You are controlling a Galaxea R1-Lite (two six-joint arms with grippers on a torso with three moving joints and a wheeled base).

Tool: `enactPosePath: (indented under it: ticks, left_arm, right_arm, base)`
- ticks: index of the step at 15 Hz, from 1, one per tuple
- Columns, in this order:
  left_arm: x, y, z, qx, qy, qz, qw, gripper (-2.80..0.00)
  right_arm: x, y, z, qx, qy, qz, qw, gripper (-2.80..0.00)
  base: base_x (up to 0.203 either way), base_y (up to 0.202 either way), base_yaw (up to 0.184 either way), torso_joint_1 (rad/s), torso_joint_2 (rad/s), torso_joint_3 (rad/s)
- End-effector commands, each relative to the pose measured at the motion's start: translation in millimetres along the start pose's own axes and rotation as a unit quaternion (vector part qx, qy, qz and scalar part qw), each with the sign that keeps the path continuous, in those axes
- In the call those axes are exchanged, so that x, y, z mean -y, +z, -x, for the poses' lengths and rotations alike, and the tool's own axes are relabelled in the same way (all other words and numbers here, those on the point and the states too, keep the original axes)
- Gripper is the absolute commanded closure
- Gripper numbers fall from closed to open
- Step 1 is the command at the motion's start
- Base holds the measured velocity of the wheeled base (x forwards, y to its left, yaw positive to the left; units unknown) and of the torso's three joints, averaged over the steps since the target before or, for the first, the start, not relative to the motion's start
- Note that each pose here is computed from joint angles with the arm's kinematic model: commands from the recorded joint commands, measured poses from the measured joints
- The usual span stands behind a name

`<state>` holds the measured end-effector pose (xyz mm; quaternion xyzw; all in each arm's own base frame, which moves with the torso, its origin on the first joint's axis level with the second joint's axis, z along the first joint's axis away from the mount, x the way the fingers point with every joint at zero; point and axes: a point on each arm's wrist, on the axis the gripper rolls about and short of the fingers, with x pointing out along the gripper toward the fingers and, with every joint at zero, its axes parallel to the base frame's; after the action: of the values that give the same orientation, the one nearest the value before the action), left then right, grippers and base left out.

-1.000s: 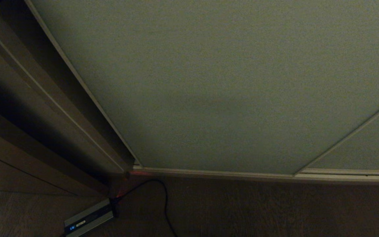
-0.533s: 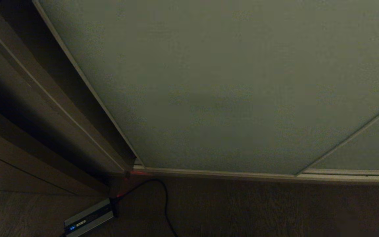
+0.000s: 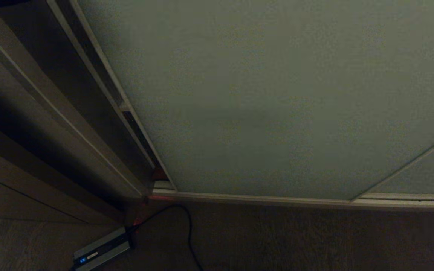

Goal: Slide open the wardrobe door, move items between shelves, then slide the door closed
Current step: Open the door

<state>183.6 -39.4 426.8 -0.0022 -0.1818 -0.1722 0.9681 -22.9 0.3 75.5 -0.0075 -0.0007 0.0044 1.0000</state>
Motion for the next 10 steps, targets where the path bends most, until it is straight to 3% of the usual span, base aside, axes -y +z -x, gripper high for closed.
enactPosePath:
  ticks: [1,5,8,10]
  left_arm:
    - [11.8,-3,-6,-0.002,-0.03,0.009,0.9995,0.0]
    - [26.7,-4,-7,-0.003,-0.066,0.021,0.9976,0.0]
    - [26.8,20,19,0.034,-0.071,0.02,0.9967,0.0]
    - [23.4,39,37,0.067,-0.051,0.016,0.9963,0.0]
  right_arm:
    - [0,-1,0,-0.001,0.0,0.0,1.0,0.0]
    - [0,-1,0,-0.001,0.0,0.0,1.0,0.0]
    - [0,-1,0,-0.001,0.0,0.0,1.0,0.0]
    - [0,-1,0,-0.002,0.001,0.0,1.0,0.0]
  base:
    - [0.0,0.0,0.0,0.0,0.0,0.0]
    - [0.0,0.0,0.0,0.0,0.0,0.0]
    - [0.0,0.0,0.0,0.0,0.0,0.0]
    - [0.0,0.0,0.0,0.0,0.0,0.0]
